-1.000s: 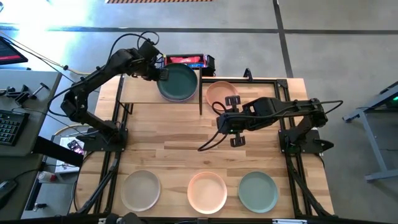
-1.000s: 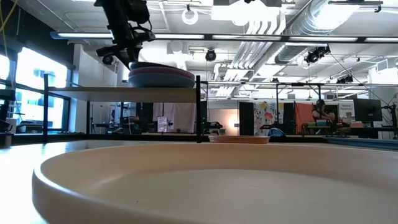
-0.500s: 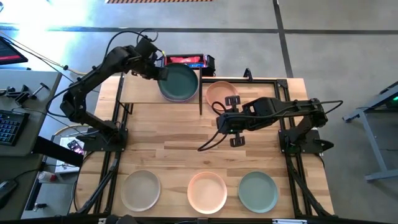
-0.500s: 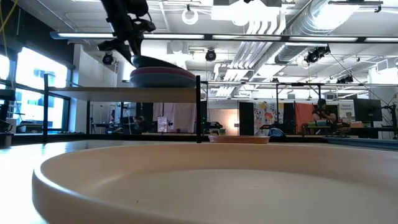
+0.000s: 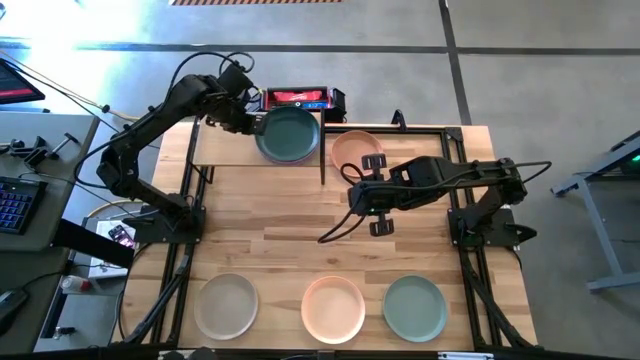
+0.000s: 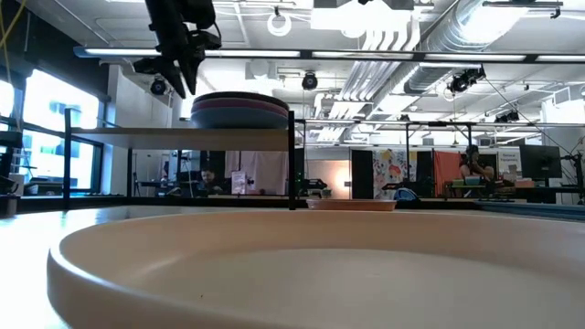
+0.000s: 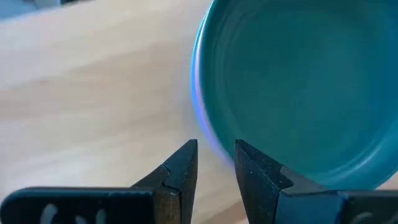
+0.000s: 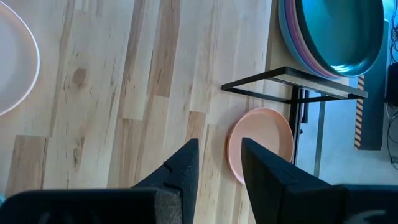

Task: Place and stack plates onto a shelf
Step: Put the white plate on the shelf

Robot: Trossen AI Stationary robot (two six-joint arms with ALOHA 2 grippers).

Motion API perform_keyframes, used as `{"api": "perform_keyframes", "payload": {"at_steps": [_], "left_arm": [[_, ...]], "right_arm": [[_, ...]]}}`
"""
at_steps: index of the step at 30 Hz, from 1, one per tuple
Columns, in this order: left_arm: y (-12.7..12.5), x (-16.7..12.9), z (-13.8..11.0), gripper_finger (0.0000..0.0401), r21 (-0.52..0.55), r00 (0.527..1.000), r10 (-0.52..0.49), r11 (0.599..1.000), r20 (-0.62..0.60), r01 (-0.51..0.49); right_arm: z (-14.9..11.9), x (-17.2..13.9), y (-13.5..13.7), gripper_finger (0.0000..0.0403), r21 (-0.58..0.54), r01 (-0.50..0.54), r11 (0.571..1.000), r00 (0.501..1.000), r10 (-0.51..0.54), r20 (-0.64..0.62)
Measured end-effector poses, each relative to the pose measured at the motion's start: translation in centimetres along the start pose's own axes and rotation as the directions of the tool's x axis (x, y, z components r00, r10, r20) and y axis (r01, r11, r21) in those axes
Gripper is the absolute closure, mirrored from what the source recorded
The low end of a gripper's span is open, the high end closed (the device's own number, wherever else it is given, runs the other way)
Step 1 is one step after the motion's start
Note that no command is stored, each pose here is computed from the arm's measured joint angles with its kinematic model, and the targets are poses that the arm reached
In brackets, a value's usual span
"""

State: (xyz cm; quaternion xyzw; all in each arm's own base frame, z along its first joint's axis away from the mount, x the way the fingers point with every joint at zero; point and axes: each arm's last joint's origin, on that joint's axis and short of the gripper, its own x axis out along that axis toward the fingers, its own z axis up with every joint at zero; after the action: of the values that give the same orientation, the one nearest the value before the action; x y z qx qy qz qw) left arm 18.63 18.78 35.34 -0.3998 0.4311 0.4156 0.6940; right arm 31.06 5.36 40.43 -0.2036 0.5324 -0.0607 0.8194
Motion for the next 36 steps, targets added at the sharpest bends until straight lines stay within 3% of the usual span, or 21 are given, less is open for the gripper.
{"api": "perform_keyframes", "payload": {"at_steps": [6, 10, 16, 22, 28, 36], "left_arm": [[0.4, -0.1, -1.0, 0.0306, 0.038, 0.993, 0.055, 0.998, -0.102, -0.051], [0.7, -0.1, -1.2, 0.0306, 0.044, 0.989, 0.112, 0.993, -0.099, -0.108], [0.3, 0.2, -2.2, 0.0307, 0.065, 0.976, 0.097, 0.994, -0.192, -0.086], [-1.8, 0.1, -4.5, 0.0307, 0.206, 0.949, 0.121, 0.977, -0.291, -0.061], [-4.6, -0.1, -6.9, 0.0307, 0.303, 0.943, 0.123, 0.953, -0.308, -0.026], [-8.4, -0.9, -11.5, 0.0307, 0.426, 0.93, 0.106, 0.903, -0.353, 0.059]], "right_arm": [[0.0, 0.0, 0.0, 0.0304, 0.028, 0.0, 1.0, 1.0, 0.0, 0.0], [0.0, 0.0, 0.0, 0.0304, 0.034, 0.0, 0.999, 1.0, 0.0, 0.0], [-0.1, 0.1, -0.1, 0.0304, 0.088, -0.011, 0.996, 1.0, 0.011, -0.005], [-0.3, 0.4, -0.5, 0.0304, 0.198, -0.123, 0.972, 0.991, 0.129, -0.016], [-0.3, 0.5, -0.7, 0.0304, 0.29, -0.163, 0.943, 0.985, 0.174, -0.014], [0.0, 1.0, -0.2, 0.0304, 0.334, -0.265, 0.904, 0.958, 0.287, -0.017]]}}
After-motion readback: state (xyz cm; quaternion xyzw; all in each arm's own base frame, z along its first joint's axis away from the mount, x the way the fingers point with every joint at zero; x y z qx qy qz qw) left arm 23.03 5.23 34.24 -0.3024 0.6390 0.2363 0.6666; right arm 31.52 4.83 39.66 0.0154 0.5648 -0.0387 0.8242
